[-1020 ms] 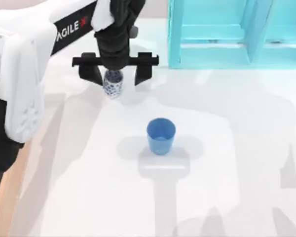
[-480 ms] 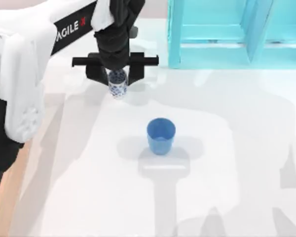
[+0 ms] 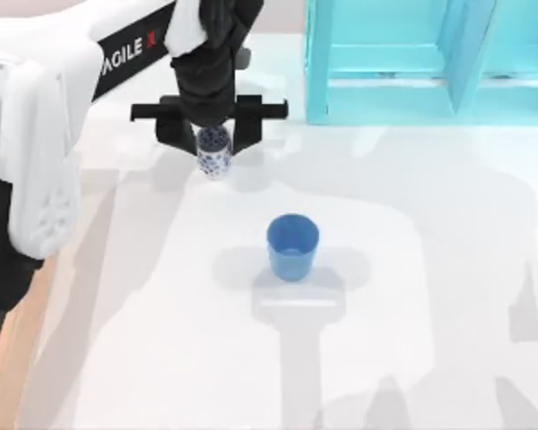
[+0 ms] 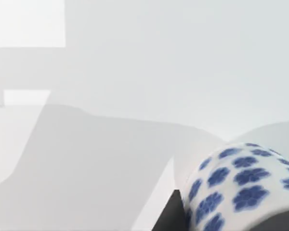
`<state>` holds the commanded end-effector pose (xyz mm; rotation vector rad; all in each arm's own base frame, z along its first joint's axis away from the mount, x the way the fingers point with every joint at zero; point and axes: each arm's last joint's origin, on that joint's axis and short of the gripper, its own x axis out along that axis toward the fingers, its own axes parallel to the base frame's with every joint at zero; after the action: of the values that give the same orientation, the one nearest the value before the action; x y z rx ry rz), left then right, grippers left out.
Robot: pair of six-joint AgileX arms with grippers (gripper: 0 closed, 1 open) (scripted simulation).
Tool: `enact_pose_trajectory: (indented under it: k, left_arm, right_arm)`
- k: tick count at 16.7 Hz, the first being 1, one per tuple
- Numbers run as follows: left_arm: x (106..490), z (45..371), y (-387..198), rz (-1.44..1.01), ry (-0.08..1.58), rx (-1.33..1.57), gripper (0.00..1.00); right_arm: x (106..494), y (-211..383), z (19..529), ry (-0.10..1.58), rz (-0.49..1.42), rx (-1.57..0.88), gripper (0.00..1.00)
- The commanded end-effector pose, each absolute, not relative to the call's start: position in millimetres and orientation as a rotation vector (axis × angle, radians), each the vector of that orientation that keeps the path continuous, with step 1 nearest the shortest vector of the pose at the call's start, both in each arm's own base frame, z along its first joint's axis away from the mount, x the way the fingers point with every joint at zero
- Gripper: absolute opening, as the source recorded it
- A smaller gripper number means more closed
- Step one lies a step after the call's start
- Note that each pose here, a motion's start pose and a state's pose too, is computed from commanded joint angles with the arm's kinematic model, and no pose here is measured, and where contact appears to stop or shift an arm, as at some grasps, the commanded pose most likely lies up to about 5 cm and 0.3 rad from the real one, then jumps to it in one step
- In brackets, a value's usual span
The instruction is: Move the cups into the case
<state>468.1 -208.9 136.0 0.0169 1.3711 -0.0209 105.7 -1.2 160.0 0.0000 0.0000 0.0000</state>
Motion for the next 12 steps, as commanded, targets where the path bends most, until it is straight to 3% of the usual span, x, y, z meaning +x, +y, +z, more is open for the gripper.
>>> enact_pose_trajectory:
  k: [12]
  left_arm:
    - [470, 236, -109, -0.021, 1.371, 0.017, 0.00]
  right_arm:
    - [106, -1, 160, 0.000, 0.000, 0.000, 1.00]
